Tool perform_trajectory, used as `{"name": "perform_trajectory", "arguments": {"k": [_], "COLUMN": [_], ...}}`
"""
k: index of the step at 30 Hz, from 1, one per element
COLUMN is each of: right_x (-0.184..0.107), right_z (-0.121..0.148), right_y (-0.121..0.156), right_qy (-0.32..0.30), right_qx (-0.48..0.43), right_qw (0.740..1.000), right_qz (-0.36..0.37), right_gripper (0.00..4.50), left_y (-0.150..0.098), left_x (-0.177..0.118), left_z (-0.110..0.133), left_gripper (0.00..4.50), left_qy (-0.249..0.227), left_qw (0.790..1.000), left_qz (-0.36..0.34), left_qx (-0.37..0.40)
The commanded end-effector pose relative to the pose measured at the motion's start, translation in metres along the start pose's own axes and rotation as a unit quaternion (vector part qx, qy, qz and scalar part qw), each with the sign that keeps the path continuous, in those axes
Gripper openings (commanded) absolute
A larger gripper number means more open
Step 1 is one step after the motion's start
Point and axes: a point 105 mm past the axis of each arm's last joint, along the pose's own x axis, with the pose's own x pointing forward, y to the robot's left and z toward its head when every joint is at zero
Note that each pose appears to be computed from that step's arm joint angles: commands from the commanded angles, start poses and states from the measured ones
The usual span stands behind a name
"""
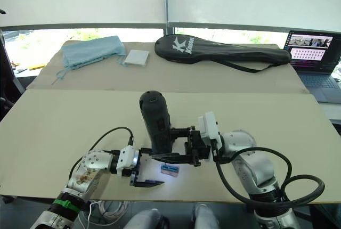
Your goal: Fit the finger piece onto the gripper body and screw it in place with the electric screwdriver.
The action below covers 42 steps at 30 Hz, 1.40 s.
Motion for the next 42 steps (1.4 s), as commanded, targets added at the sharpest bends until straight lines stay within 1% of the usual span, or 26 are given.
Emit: {"name": "perform_trajectory", "arguments": {"k": [1,42], "right_x": [-0.0005,-0.0045], "right_z": [0.0173,0.0083], "right_y": [0.0001,-0.0019], "right_qy": [-0.021,-0.006], "right_qx": [-0.036,-0.028], "right_qw": [0.999,1.0], "right_qz": [0.01,-0.002], "right_gripper": [1.92,1.92], "left_y": [-0.0177,-0.0159], "left_x": [0.0081,0.0089], "left_z": [-0.0267,-0.0222], "left_gripper": [4.46,4.46], "left_qy": [0.037,0.039], "left_qw": [0.998,0.997], "left_qz": [-0.024,-0.023], "left_qx": [-0.048,-0.055]}}
